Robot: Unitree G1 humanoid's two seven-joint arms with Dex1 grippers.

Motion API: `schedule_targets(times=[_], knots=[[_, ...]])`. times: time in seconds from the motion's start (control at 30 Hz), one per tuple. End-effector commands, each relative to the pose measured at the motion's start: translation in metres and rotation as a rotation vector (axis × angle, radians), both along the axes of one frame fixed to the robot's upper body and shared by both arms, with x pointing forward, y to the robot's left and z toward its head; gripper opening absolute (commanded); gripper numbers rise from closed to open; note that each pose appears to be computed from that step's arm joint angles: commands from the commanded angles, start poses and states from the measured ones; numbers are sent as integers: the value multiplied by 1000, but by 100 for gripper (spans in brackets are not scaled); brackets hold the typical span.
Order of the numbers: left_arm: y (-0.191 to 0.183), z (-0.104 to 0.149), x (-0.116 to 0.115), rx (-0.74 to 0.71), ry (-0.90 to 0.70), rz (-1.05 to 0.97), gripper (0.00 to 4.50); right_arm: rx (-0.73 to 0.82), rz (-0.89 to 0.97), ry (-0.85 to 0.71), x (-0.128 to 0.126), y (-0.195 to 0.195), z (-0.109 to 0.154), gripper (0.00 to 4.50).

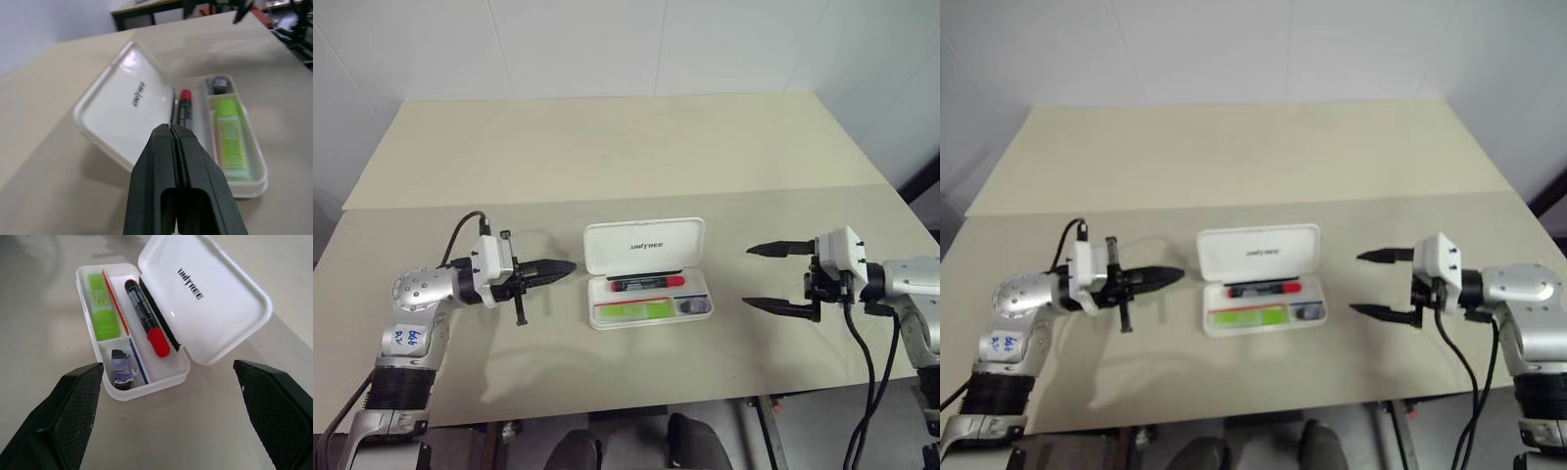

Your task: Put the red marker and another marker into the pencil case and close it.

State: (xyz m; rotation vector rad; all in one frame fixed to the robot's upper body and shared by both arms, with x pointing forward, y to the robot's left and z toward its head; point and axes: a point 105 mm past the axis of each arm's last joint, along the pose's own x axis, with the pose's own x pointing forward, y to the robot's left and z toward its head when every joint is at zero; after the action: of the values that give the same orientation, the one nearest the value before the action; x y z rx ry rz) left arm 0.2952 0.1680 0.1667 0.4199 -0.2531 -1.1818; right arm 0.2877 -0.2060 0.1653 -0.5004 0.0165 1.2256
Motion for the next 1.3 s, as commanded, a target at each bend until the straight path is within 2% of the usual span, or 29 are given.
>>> schedule_targets(times=[0.03, 0.17, 0.3, 0.47, 0.7, 0.83, 0.97, 1.3], knots=[[4, 16, 5, -39, -103, 79, 4, 5, 8, -38, 2, 2, 6, 450], [17, 21, 26, -45, -186, 290, 4, 10, 7, -43, 5, 4, 3, 450], [21, 9, 40, -29, -166, 409, 4, 14, 9, -40, 5, 8, 2, 450], [11, -2, 58, -36, -112, 451, 4, 13, 14, -41, 2, 10, -1, 450], [-31, -18, 79, -73, 44, 366, 4, 12, 7, -57, 3, 11, 3, 450], [-53, -14, 76, -89, 59, 268, 4, 12, 4, -58, 2, 11, 3, 450], [-66, -5, 62, -116, 14, 144, 4, 19, -8, -62, 1, 11, 4, 450], [-74, 2, 49, 10, -105, -39, 4, 53, -13, -51, 1, 19, 3, 450]])
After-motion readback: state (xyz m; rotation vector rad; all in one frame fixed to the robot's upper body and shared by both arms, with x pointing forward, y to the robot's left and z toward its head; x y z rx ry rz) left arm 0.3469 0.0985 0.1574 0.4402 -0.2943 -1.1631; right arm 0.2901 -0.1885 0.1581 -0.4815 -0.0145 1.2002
